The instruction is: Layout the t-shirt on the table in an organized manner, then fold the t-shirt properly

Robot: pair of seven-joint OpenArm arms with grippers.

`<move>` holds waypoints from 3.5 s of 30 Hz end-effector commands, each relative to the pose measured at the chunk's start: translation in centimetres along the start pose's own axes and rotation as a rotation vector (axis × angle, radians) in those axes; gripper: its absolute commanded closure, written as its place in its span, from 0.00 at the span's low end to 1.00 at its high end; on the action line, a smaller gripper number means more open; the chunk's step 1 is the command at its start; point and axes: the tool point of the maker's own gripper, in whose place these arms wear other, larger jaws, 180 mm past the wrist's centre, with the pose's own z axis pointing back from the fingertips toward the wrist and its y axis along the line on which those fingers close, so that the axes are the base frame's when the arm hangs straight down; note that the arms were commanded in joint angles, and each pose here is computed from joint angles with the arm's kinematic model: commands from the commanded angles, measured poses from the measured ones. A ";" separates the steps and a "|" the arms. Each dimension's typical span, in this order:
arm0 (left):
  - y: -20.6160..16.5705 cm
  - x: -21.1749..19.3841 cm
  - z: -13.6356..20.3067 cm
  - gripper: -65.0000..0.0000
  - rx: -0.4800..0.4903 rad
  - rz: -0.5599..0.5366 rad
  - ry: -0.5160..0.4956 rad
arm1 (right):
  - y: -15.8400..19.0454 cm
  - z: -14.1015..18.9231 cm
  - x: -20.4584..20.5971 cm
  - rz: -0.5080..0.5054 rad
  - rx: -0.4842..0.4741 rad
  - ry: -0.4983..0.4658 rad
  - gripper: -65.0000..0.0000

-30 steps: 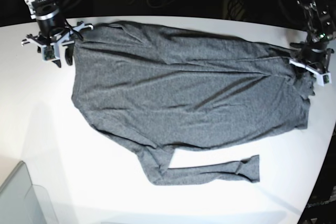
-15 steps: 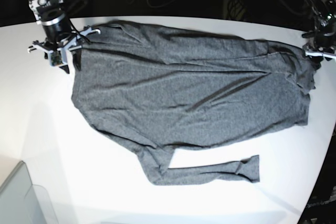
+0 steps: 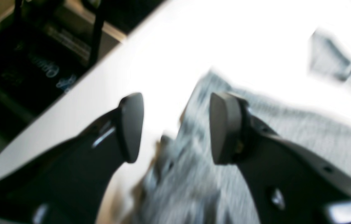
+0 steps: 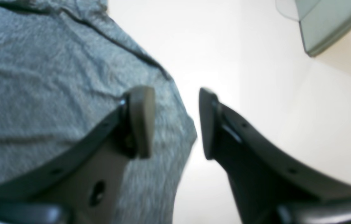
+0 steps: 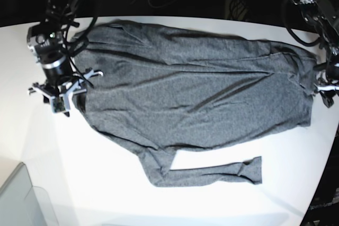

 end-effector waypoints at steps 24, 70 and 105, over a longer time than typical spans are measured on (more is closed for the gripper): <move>-8.6 -2.1 -13.5 0.49 -0.144 0.024 0.098 | 2.1 -7.1 0.6 0.045 0.142 0.152 0.37; -8.2 -3.5 -13.6 1.00 -0.125 0.060 0.101 | 5.1 -12.6 1.8 -0.003 0.288 0.094 0.37; -8.7 -1.8 -13.3 1.00 -0.150 0.020 0.050 | 6.9 -19.5 -0.4 -0.300 0.385 0.020 0.55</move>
